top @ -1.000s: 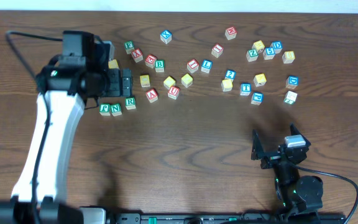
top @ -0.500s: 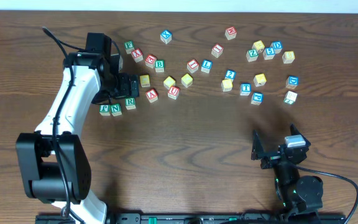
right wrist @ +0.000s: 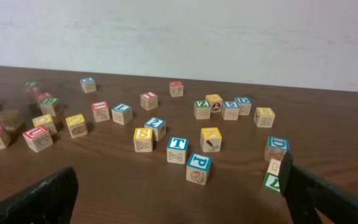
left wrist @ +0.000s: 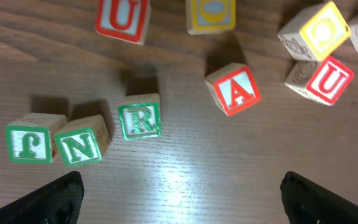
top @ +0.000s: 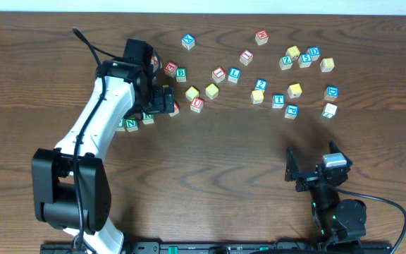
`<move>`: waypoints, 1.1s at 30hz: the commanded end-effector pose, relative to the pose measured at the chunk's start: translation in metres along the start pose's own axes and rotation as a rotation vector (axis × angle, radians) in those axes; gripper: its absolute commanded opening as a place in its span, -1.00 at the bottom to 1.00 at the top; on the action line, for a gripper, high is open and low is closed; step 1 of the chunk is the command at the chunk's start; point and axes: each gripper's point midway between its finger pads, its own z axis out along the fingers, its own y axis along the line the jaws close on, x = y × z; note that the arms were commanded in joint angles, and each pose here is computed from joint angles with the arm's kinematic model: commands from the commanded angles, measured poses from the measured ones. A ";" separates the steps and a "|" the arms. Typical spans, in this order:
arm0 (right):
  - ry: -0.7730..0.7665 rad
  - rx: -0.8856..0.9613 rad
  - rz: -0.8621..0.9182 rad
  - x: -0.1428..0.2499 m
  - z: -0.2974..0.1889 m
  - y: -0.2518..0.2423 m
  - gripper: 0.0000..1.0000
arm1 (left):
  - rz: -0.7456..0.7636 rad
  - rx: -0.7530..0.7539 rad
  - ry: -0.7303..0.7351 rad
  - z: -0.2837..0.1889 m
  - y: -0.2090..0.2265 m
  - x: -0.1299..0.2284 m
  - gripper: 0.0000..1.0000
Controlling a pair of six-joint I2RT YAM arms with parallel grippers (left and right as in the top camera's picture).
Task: Spell out ROBOT
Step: 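Reach the left gripper forward over the green R block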
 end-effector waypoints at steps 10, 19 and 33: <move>0.002 0.017 0.011 0.001 0.000 -0.004 0.99 | -0.075 -0.051 -0.024 0.014 0.008 -0.008 0.95; 0.002 0.017 0.011 0.001 0.000 -0.004 0.99 | -0.081 -0.085 0.080 0.057 0.014 0.004 0.94; 0.002 0.017 0.011 0.001 0.000 -0.004 0.98 | -0.084 -0.076 0.051 0.058 0.012 -0.003 0.82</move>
